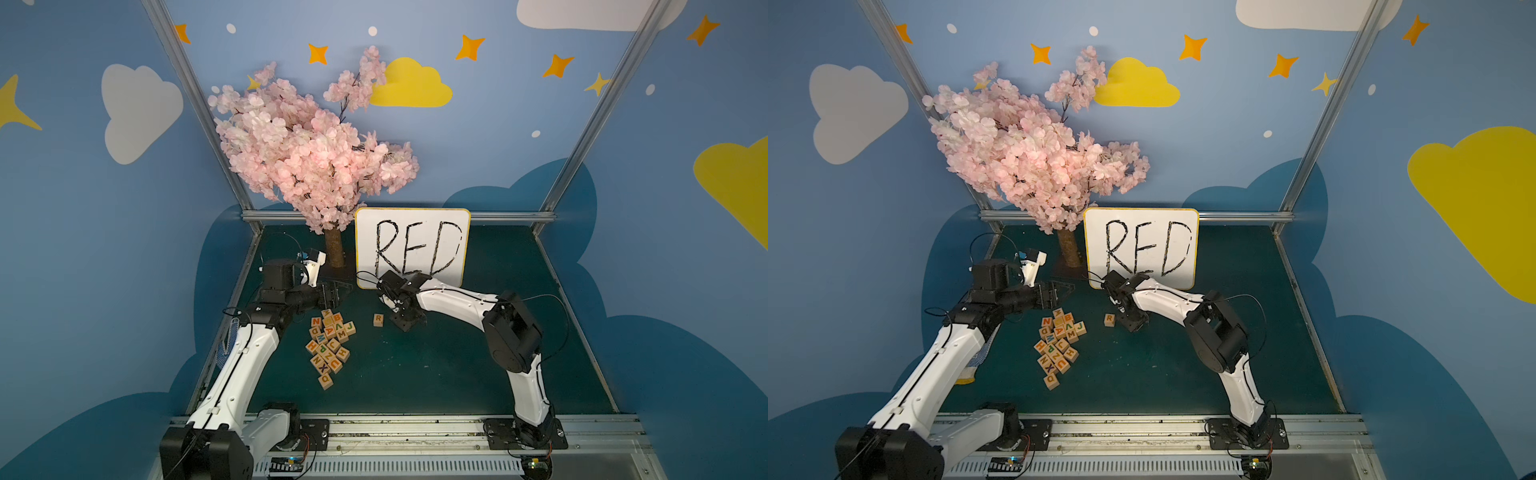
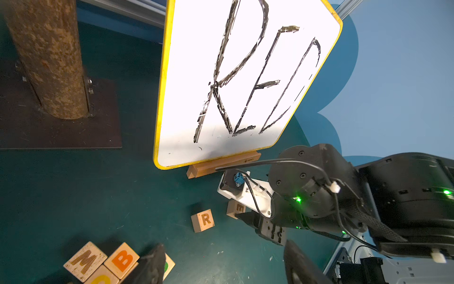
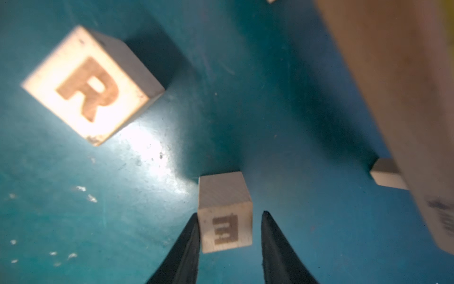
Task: Assemble the uppercase word "red" with letter blocks
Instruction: Place the letter block at the center of the board, then pick up the letter block from the center of the board.
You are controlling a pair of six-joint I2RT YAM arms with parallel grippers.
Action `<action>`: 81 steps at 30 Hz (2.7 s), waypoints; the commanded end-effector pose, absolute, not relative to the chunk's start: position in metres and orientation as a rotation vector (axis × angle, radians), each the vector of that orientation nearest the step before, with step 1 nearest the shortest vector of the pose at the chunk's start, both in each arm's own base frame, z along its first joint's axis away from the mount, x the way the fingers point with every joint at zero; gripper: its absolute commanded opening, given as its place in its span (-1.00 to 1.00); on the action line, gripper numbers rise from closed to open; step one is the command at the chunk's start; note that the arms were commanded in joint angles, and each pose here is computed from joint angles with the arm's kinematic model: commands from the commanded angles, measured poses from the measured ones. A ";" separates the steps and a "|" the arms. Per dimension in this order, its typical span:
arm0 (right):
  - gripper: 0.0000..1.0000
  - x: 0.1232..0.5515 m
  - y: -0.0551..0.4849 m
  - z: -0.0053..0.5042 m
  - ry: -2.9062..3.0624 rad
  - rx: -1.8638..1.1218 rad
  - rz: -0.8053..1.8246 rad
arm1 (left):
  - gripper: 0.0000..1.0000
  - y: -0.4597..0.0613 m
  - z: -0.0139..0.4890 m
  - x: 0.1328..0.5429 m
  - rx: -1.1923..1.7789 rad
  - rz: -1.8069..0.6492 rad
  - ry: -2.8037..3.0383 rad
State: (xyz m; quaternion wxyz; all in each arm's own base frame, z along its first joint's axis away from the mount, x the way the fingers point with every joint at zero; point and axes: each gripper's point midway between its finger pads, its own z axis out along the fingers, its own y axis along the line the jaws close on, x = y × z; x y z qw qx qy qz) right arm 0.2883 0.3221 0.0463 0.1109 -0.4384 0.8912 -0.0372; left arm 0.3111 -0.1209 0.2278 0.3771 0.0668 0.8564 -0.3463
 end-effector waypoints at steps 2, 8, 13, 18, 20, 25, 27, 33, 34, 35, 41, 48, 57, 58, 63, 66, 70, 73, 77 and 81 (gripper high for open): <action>-0.15 0.294 0.321 0.066 2.569 -1.250 -0.123 | 0.49 -0.120 0.234 0.309 0.183 -0.878 2.165; -0.15 0.287 0.326 0.102 2.648 -0.959 0.018 | 0.49 -0.120 0.235 0.309 0.184 -0.886 2.158; -0.15 0.278 0.313 0.116 2.746 -0.500 0.089 | 0.49 -0.120 0.238 0.307 0.183 -0.884 2.149; 0.04 0.265 0.314 0.121 2.818 -0.203 0.234 | 0.49 -0.120 0.240 0.306 0.183 -0.893 2.139; 0.12 0.264 0.313 0.120 2.825 -0.137 0.246 | 0.49 -0.120 0.240 0.306 0.179 -0.900 2.138; 0.29 0.263 0.308 0.111 2.866 0.070 0.292 | 0.49 -0.120 0.242 0.306 0.179 -0.907 2.131; 0.33 0.262 0.301 0.104 2.862 0.160 0.290 | 0.49 -0.120 0.242 0.305 0.178 -0.908 2.129; 0.46 0.264 0.306 0.090 2.907 0.291 0.342 | 0.49 -0.119 0.242 0.306 0.170 -0.920 2.126; 0.46 0.265 0.309 0.089 2.916 0.296 0.348 | 0.49 -0.119 0.242 0.307 0.170 -0.924 2.126; 0.46 0.265 0.310 0.086 2.926 0.307 0.347 | 0.49 -0.119 0.242 0.307 0.169 -0.925 2.125; 0.43 0.273 0.318 0.074 2.973 0.355 0.386 | 0.49 -0.117 0.243 0.307 0.164 -0.921 2.120; 0.35 0.282 0.322 0.068 2.985 0.363 0.389 | 0.49 -0.116 0.242 0.309 0.151 -0.934 2.120; 0.18 0.292 0.324 0.057 3.006 0.369 0.417 | 0.49 -0.114 0.241 0.310 0.142 -0.939 2.120; 0.17 0.292 0.325 0.057 3.008 0.366 0.427 | 0.49 -0.113 0.241 0.310 0.140 -0.936 2.120; 0.15 0.292 0.328 0.051 3.024 0.367 0.436 | 0.49 -0.112 0.241 0.311 0.134 -0.942 2.120; 0.14 0.289 0.329 0.047 3.041 0.369 0.437 | 0.49 -0.113 0.241 0.311 0.134 -0.945 2.119; 0.13 0.287 0.328 0.042 3.059 0.374 0.421 | 0.49 -0.112 0.241 0.311 0.131 -0.944 2.119; 0.13 0.286 0.328 0.042 3.063 0.378 0.423 | 0.49 -0.112 0.241 0.311 0.131 -0.945 2.118; 0.11 0.288 0.329 0.043 3.054 0.376 0.420 | 0.49 -0.112 0.241 0.311 0.130 -0.945 2.117; 0.07 0.289 0.328 0.038 3.063 0.379 0.401 | 0.49 -0.111 0.242 0.311 0.130 -0.946 2.113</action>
